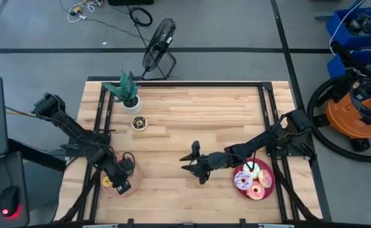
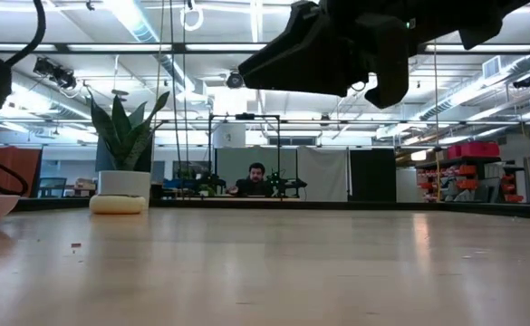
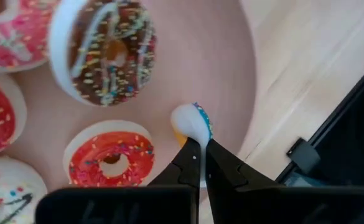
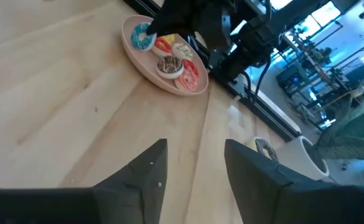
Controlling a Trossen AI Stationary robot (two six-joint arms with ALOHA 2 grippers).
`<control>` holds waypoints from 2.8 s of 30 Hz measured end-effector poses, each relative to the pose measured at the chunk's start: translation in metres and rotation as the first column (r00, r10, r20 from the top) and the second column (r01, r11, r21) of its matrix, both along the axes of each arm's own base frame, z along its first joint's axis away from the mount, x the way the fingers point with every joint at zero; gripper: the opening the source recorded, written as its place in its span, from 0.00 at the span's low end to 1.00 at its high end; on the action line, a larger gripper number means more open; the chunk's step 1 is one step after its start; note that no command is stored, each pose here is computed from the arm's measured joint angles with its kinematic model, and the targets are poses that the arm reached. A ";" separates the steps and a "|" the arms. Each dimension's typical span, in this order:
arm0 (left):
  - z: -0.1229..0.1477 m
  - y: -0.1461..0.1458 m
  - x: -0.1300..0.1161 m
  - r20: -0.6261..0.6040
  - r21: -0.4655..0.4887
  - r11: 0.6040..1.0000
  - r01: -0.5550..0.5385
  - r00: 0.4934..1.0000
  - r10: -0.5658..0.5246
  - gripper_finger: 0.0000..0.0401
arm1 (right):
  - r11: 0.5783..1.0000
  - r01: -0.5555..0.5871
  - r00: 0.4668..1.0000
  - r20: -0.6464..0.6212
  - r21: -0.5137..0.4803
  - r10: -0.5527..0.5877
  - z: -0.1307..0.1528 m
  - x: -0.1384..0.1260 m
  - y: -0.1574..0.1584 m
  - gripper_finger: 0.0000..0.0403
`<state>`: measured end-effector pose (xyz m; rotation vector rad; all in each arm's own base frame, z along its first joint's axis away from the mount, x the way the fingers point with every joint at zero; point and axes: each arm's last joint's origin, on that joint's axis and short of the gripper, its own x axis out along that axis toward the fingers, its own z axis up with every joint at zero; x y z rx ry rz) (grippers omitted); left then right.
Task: Pick & Place donuts
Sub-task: Put the small blue donut on the light pink plate, then put the big black donut on the dark pink plate
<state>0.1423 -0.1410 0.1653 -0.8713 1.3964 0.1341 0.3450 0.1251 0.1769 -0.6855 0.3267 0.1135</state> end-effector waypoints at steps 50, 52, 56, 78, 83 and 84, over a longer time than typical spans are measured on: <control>0.001 0.080 0.009 0.525 0.746 0.432 -0.507 0.847 0.085 0.60 | 0.998 0.048 0.995 -0.088 0.040 -0.045 -0.008 -0.002 -0.006 0.42; -0.004 0.087 0.015 0.535 0.739 0.427 -0.521 0.839 0.099 0.64 | 0.998 0.048 0.995 -0.088 0.039 -0.044 -0.008 -0.002 -0.006 0.42; -0.008 0.104 0.028 0.523 0.739 0.428 -0.520 0.844 0.123 0.70 | 0.998 0.048 0.995 -0.088 0.039 -0.045 -0.008 -0.002 -0.006 0.42; -0.047 0.167 0.049 0.190 0.814 0.501 -0.293 0.950 0.247 0.60 | 0.998 0.050 0.995 -0.094 0.040 -0.046 -0.009 -0.002 -0.007 0.42; -0.051 0.167 0.053 0.169 0.813 0.522 -0.258 0.963 0.212 0.49 | 0.998 0.050 0.994 -0.095 0.039 -0.046 -0.009 -0.002 -0.007 0.42; -0.050 0.167 0.054 0.166 0.812 0.527 -0.251 0.965 0.203 0.45 | 0.998 0.050 0.994 -0.097 0.038 -0.046 -0.009 -0.002 -0.007 0.42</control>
